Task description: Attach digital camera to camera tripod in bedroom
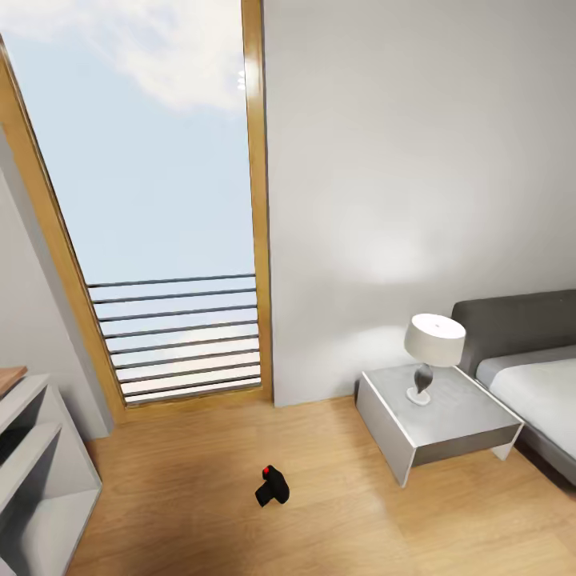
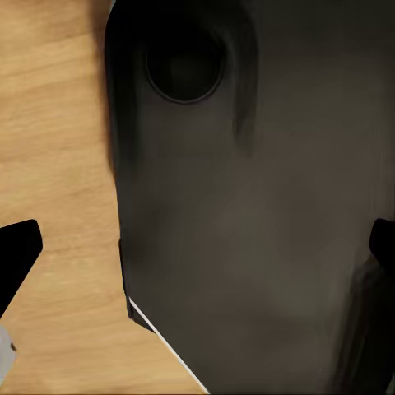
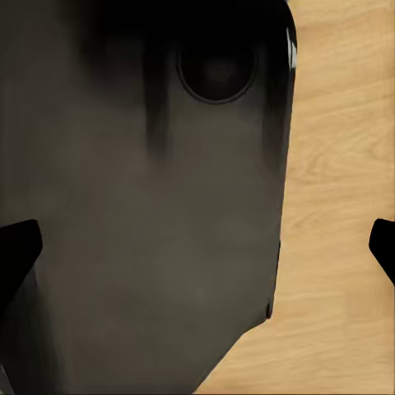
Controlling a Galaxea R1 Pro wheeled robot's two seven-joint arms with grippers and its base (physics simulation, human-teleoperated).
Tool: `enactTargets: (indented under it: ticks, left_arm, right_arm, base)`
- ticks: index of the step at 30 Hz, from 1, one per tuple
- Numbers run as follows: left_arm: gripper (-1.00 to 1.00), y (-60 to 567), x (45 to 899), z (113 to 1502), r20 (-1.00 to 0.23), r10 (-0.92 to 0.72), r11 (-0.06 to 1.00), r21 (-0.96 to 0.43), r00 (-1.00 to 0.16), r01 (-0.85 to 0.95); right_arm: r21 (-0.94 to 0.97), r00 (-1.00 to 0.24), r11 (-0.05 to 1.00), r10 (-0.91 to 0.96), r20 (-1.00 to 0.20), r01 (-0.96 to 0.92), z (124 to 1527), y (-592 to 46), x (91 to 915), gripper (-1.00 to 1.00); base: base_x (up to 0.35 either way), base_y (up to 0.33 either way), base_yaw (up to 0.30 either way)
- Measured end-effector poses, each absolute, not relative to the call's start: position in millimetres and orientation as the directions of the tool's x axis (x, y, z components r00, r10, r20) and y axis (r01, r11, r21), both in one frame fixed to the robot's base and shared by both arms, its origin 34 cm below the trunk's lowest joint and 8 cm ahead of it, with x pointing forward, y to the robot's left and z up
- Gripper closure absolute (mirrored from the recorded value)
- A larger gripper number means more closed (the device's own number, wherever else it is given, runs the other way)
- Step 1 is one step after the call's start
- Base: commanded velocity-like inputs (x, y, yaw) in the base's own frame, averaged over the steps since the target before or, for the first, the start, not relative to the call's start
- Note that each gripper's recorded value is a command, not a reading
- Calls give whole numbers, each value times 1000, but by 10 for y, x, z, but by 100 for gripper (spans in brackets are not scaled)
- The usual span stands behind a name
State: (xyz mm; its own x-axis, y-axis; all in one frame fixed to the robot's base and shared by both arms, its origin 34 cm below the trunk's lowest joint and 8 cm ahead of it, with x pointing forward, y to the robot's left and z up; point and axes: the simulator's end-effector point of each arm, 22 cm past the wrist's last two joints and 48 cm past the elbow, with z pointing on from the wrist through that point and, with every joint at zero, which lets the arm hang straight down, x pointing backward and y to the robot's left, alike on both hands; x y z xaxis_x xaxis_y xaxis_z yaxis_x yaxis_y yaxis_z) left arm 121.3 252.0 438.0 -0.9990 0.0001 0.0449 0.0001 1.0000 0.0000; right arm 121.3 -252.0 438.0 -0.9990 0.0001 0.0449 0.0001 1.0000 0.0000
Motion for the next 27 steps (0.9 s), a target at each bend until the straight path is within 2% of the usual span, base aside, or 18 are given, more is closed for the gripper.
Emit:
enactTargets:
  ticks: [5, 27]
  left_arm:
    - [-100, 2688, 1207, 4382, 42, 3, 1000, 21, -999, 4]
    - [-100, 2688, 1207, 4382, 42, 3, 1000, 21, -999, 4]
  right_arm:
    - [16, -1000, 1000, -15, 7, -15, 4373, -2412, 1477, -100]
    - [16, -1000, 1000, -15, 6, -15, 4373, -2412, 1478, -100]
  base:
    - [0, 0, 0]
    - [0, 0, 0]
